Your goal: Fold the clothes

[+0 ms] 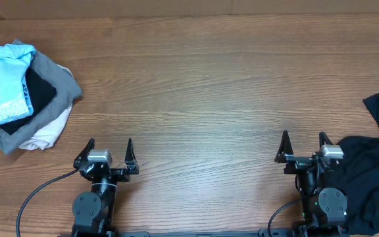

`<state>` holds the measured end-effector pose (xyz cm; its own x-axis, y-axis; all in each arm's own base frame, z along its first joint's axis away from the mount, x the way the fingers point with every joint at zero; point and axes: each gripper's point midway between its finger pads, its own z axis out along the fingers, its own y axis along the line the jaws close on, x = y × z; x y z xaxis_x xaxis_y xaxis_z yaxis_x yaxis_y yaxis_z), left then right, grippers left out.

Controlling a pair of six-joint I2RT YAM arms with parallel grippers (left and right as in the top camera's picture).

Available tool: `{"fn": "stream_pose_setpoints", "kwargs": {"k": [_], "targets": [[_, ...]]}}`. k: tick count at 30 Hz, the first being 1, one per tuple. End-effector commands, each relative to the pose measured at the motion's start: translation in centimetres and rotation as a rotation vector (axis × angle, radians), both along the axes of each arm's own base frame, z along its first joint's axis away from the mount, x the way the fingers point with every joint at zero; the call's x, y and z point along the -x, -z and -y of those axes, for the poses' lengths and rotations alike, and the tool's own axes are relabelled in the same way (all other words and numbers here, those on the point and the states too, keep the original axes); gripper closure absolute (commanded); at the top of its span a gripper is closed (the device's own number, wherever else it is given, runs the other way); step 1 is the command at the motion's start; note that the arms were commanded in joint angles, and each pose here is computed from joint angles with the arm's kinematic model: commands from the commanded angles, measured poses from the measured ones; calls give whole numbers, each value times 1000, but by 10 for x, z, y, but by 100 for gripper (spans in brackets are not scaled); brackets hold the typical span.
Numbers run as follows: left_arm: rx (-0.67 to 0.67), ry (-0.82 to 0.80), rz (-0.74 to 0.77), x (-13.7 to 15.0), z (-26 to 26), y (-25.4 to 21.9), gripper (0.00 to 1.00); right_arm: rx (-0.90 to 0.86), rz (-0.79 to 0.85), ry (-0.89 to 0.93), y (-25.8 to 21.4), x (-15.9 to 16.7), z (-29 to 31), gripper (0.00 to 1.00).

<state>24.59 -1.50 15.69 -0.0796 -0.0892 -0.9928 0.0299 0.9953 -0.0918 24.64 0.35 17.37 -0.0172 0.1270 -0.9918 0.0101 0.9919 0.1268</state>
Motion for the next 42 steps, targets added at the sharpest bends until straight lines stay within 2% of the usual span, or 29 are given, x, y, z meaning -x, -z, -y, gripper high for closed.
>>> {"fn": "stream_pose_setpoints", "kwargs": {"k": [1,31,38,42], "targets": [[-7,5,7,0,0,-1,0,3,5,5,1,0,1,0],[-7,14,3,0,2,0,0,-31,3,-2,2,0,0,0],[-11,57,-88,6,9,2,0,-23,-90,31,2,6,6,0],[-15,45,-120,6,7,-19,0,-58,-137,58,-12,9,10,0]]}}
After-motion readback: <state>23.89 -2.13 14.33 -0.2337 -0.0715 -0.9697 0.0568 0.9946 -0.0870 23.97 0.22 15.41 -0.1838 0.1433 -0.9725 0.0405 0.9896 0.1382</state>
